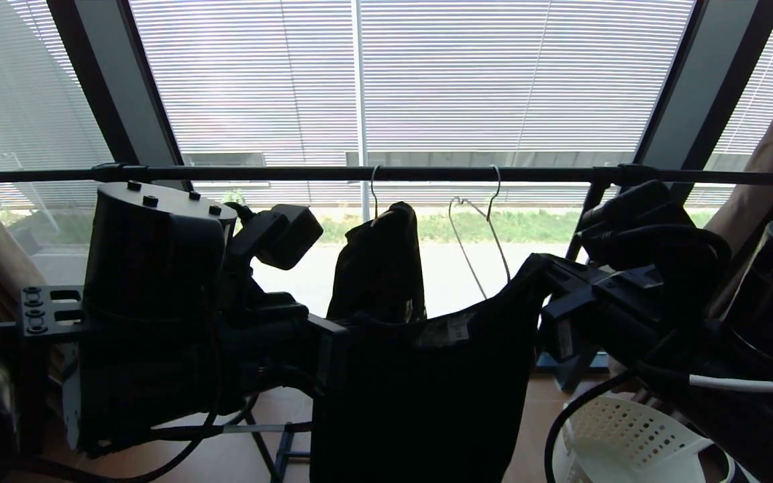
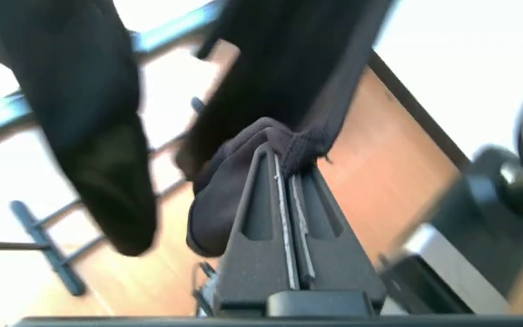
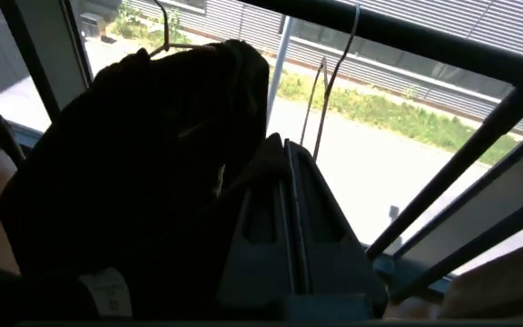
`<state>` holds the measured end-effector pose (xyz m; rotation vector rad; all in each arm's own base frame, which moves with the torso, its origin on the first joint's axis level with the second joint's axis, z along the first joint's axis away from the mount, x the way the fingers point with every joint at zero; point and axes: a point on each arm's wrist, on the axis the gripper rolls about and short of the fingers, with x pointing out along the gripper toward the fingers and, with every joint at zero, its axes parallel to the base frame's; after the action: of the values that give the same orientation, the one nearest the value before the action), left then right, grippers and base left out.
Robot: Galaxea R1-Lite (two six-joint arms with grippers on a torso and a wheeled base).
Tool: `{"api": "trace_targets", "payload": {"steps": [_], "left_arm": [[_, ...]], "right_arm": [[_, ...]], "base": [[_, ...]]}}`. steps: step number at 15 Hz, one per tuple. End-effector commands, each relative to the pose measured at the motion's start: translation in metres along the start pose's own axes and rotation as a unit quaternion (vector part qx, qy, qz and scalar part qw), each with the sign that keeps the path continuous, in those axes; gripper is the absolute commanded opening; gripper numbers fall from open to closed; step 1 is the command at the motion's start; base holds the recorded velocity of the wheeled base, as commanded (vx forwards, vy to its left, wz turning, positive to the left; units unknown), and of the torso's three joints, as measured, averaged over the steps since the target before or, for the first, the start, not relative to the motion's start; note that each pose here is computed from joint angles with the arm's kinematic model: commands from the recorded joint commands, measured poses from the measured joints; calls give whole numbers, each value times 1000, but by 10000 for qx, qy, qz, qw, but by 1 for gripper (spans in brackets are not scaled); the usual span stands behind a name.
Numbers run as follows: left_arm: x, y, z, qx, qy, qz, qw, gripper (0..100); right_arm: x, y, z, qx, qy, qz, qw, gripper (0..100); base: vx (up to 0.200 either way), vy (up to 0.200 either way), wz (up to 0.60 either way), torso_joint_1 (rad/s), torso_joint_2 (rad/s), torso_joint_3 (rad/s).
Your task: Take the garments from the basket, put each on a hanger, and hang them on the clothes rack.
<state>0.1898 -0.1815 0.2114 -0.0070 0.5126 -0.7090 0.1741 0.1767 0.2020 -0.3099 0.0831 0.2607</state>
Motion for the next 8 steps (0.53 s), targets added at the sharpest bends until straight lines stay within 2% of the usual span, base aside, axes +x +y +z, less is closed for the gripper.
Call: {"api": "trace_targets", "payload": {"steps": [1,6,8], "left_arm": [[2,2,14,52,-191,45,9998,0],[8,-2,36,126,-499,116,9986,0],[3,-4,45,129,-475,114,9987,0]], "right_arm": [[-7,-3,-13,-295,157,31,9994,0],[3,11,-31,-578,507,154,9969,0],[6,16,-36,-658,597,222,9958,0]], "base": [[0,0,0,0,0,0],[0,0,0,0,0,0],[0,0,0,0,0,0]]}}
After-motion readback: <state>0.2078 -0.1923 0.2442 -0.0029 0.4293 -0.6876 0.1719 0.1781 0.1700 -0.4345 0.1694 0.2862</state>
